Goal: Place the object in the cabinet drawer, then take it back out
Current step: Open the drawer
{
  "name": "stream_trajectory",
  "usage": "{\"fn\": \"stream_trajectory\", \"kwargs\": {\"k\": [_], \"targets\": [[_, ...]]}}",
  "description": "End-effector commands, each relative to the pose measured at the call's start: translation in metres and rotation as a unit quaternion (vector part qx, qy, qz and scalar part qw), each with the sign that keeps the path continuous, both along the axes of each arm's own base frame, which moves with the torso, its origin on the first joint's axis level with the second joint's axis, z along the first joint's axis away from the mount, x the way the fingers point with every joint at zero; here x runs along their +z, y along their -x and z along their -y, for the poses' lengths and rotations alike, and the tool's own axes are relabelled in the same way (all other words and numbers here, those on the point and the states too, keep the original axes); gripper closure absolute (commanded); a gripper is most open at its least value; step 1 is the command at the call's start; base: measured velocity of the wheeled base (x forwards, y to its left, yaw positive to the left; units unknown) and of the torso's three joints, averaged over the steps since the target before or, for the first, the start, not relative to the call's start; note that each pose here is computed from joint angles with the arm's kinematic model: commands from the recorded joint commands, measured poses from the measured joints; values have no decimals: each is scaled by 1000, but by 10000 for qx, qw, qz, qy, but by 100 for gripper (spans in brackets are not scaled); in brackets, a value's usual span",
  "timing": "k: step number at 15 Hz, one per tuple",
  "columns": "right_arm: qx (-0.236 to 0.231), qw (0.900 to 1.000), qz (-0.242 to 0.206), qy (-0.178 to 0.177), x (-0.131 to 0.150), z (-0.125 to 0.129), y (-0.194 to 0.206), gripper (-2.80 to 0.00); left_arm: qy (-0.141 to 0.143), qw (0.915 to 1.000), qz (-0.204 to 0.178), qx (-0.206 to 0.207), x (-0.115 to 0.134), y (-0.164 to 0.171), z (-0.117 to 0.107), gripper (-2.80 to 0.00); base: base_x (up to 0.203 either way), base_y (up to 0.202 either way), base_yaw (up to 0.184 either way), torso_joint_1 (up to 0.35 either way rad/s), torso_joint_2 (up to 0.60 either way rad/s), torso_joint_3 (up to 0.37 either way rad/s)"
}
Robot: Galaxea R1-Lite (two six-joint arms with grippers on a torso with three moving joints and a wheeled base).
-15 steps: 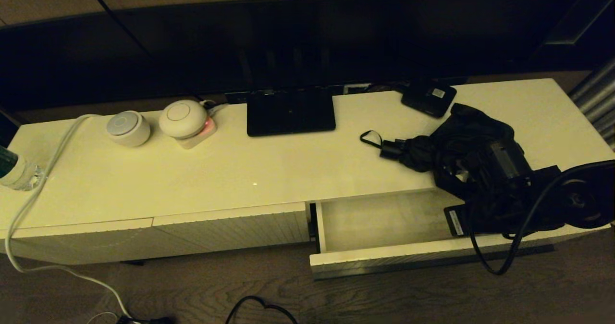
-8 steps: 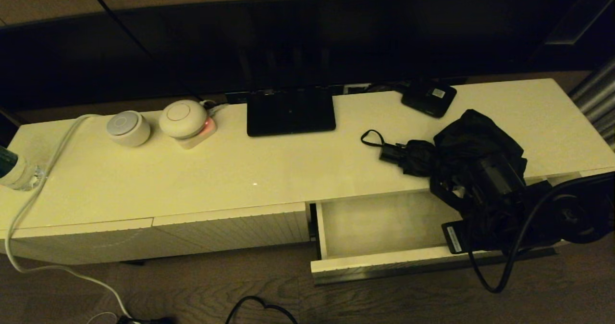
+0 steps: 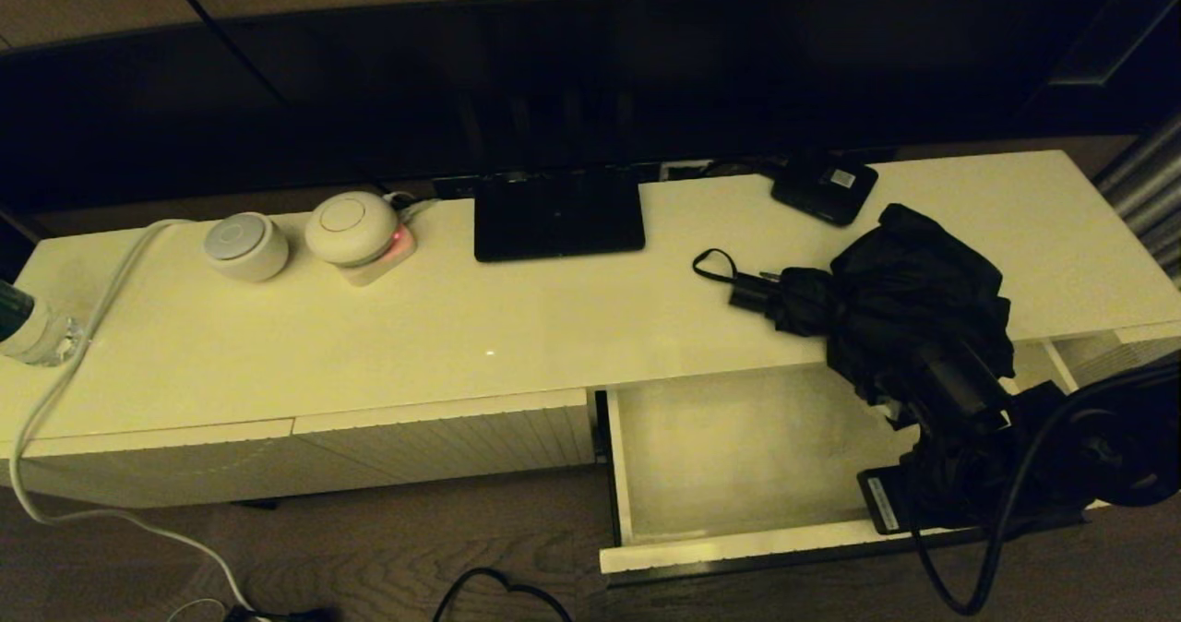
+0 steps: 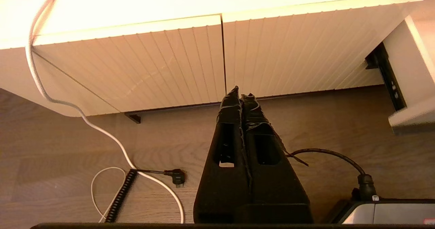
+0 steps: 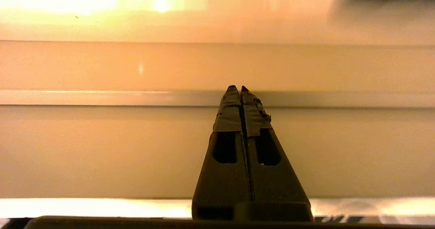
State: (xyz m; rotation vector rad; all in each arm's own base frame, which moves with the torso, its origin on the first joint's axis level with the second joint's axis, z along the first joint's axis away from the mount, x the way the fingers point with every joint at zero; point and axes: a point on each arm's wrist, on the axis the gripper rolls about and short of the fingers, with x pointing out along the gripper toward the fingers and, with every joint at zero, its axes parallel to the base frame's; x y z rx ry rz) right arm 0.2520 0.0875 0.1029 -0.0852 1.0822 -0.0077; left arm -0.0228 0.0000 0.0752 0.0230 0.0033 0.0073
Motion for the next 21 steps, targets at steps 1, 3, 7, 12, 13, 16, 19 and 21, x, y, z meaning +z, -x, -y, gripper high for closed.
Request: {"fn": "stream_trajectory", "kwargs": {"k": [1,3,7,12,13,16,19,21], "targets": [[-67,9999,-109,47,-2,2,8,0,0,10000,-15,1,-1,0,0,0,0,0,0,0,0,0],[-97,9996,-248,87,-6,5,17,0,0,10000,-15,1,-1,0,0,0,0,0,0,0,0,0],[-160,9984,-519,150,-18,7,36,0,0,10000,-15,1,-1,0,0,0,0,0,0,0,0,0],[-115,9970,-699,318,-26,11,55,0,0,10000,-15,1,-1,0,0,0,0,0,0,0,0,0],[-139,9975,-602,342,-24,11,54,0,0,10000,-15,1,-1,0,0,0,0,0,0,0,0,0],[-387,9973,201,589,-14,10,44,0,0,10000,-15,1,-1,0,0,0,0,0,0,0,0,0],[-309,9902,965,965,7,13,46,0,0,10000,-15,1,-1,0,0,0,0,0,0,0,0,0],[210,9818,1348,1323,28,16,52,0,0,10000,-15,1,-1,0,0,0,0,0,0,0,0,0]]}}
